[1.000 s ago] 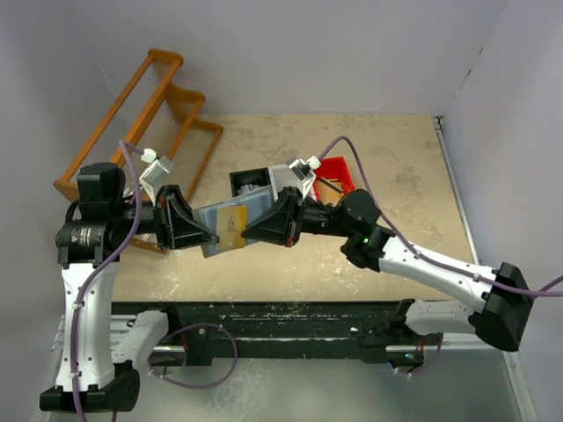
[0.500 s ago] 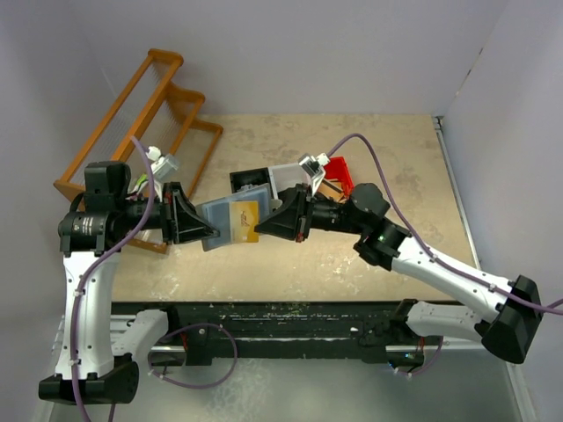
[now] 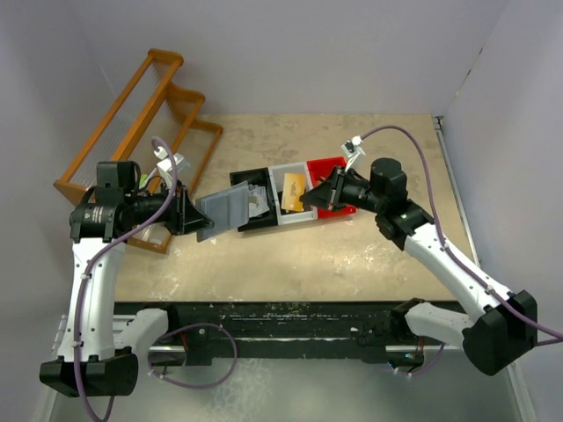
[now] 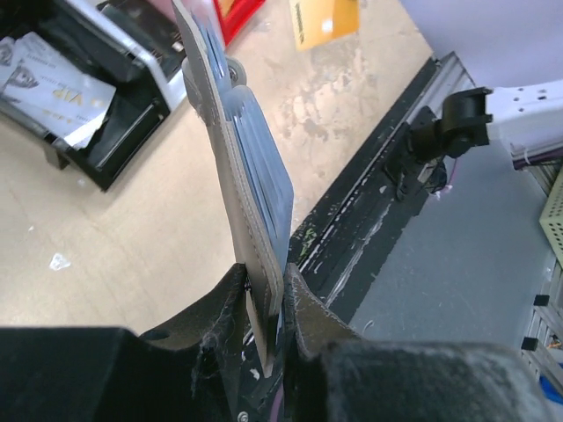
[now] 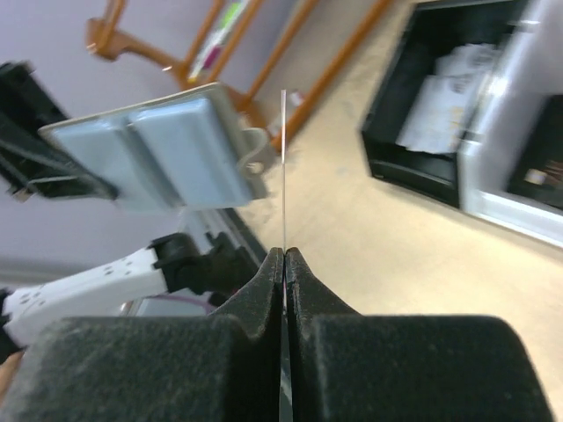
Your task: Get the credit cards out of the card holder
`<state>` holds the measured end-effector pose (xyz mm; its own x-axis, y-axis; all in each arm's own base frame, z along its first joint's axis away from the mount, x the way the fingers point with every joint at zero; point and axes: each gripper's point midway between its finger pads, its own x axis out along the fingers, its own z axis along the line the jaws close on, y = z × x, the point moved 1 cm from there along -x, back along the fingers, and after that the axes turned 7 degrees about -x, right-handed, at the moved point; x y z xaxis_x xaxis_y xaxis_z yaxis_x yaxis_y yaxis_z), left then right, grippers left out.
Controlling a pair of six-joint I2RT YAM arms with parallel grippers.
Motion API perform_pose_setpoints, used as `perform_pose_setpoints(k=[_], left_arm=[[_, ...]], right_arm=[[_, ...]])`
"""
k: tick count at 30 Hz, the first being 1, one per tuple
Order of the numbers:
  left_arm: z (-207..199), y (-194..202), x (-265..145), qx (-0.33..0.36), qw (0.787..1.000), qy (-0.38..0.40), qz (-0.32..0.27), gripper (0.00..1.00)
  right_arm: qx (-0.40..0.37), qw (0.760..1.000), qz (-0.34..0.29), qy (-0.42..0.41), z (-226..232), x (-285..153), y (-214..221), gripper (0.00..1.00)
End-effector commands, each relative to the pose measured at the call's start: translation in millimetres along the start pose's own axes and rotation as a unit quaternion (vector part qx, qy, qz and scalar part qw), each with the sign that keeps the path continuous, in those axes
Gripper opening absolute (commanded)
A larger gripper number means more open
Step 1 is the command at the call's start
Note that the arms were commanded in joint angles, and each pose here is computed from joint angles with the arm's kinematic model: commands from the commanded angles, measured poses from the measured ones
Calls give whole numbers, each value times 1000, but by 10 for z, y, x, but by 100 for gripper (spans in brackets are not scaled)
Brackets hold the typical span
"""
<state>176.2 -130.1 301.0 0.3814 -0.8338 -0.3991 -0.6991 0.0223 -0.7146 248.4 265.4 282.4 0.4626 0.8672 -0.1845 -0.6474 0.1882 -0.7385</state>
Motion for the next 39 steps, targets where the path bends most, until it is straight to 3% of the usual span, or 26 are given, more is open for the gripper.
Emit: perform_pose_setpoints(k=[1, 6, 11, 18, 24, 33, 37, 39], left_arm=[[190, -121, 55, 34, 999, -27, -10, 0], [241, -110, 221, 48, 999, -10, 23, 0], [244, 85, 557, 68, 992, 21, 108, 0], [156, 476, 1057, 133, 961, 62, 235, 0], [447, 950, 1346, 200, 914, 32, 353, 0], [780, 937, 1618, 303, 886, -16, 350, 0], [901, 983, 1671, 399, 841, -74, 358, 0], [891, 1033, 1704, 434, 820, -88, 362, 0]], right_arm=[[-10, 993, 12, 119, -556, -222, -31, 0], [-4, 962, 9, 271, -1269, -513, -161, 0], [0, 937, 4, 349, -1768, -678, -342, 0], [12, 933, 34, 357, -2168, -437, -358, 0], [1, 935, 60, 350, -2463, -192, -382, 0], [20, 956, 109, 273, -2648, 205, -134, 0], [29, 953, 136, 269, -2715, 281, -19, 0], [25, 947, 139, 289, -2731, 242, -5, 15]])
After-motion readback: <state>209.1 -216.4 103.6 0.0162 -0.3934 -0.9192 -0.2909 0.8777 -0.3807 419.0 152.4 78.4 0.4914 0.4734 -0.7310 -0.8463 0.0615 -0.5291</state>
